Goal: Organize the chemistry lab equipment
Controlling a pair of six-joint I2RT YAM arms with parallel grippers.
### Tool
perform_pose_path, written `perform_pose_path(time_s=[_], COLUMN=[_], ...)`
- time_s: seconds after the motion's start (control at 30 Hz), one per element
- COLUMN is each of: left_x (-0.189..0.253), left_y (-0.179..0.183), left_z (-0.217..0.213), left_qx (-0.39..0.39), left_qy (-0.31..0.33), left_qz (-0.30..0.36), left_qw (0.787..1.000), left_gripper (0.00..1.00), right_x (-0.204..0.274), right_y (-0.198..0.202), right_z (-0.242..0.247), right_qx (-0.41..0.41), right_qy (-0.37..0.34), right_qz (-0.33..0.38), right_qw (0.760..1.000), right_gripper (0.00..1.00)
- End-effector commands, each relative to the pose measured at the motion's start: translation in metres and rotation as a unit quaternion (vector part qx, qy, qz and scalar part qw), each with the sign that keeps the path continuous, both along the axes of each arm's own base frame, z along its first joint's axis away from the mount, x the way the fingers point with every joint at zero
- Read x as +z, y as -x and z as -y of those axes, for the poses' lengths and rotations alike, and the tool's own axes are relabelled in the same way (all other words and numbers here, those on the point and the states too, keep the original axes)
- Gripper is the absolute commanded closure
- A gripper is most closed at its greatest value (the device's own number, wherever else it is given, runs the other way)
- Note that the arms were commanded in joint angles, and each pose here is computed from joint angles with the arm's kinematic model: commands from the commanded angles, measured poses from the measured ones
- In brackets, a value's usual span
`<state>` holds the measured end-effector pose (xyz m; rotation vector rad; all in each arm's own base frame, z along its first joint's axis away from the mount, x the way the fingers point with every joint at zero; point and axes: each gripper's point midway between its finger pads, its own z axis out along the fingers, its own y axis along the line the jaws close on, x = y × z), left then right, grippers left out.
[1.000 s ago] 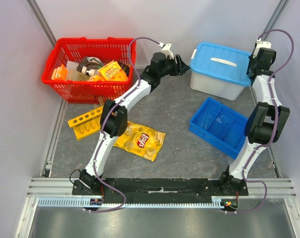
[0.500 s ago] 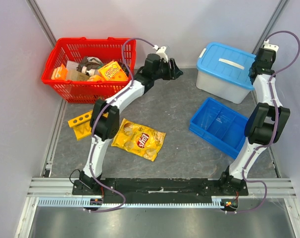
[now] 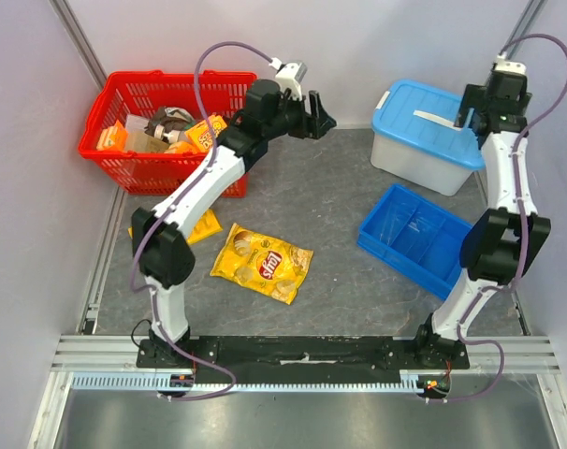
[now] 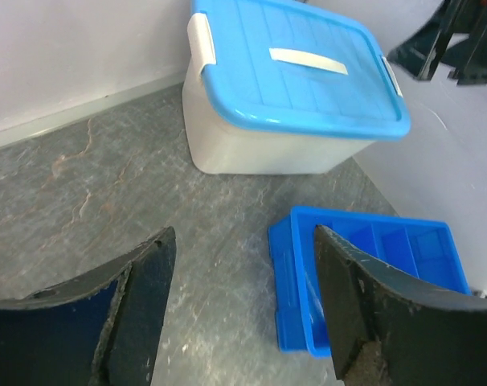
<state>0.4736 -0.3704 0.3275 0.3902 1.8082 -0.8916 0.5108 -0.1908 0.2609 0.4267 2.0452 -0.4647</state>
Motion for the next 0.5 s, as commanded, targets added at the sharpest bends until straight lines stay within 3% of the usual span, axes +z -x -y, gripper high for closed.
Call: perform_pose_path(time_s=[0.0, 0.1, 0.23, 0.47], left_x=[0.040, 0.048, 0.063, 0.063], left_y=[0.041, 0.068, 0.108, 0.173], left_z=[-0.029, -0.043, -0.061, -0.098], left_qx=[-0.010, -0.021, -0.039, -0.047], left_qy=[-0.031, -0.037, -0.031, -0.013], left_qz=[0.036, 0.038, 0.043, 0.055], left_qw=[0.999, 0.998, 0.998, 0.997], left_gripper=[0.22, 0.09, 0.06, 0.04], right_x=[0.086, 0.103, 0.118, 0.097], right_y=[0.018, 0.041, 0.081, 0.158], right_z=[-0.079, -0.120, -0.175, -0.227], right_qx=[0.093, 0.145, 0.240, 0.305], right_qy=[-0.012, -0.063, -0.123, -0.212], right_qz=[0.056, 0.077, 0.106, 0.108], right_qw=[0.994, 0.984, 0.957, 0.922], right_gripper=[0.02, 0.02, 0.02, 0.02])
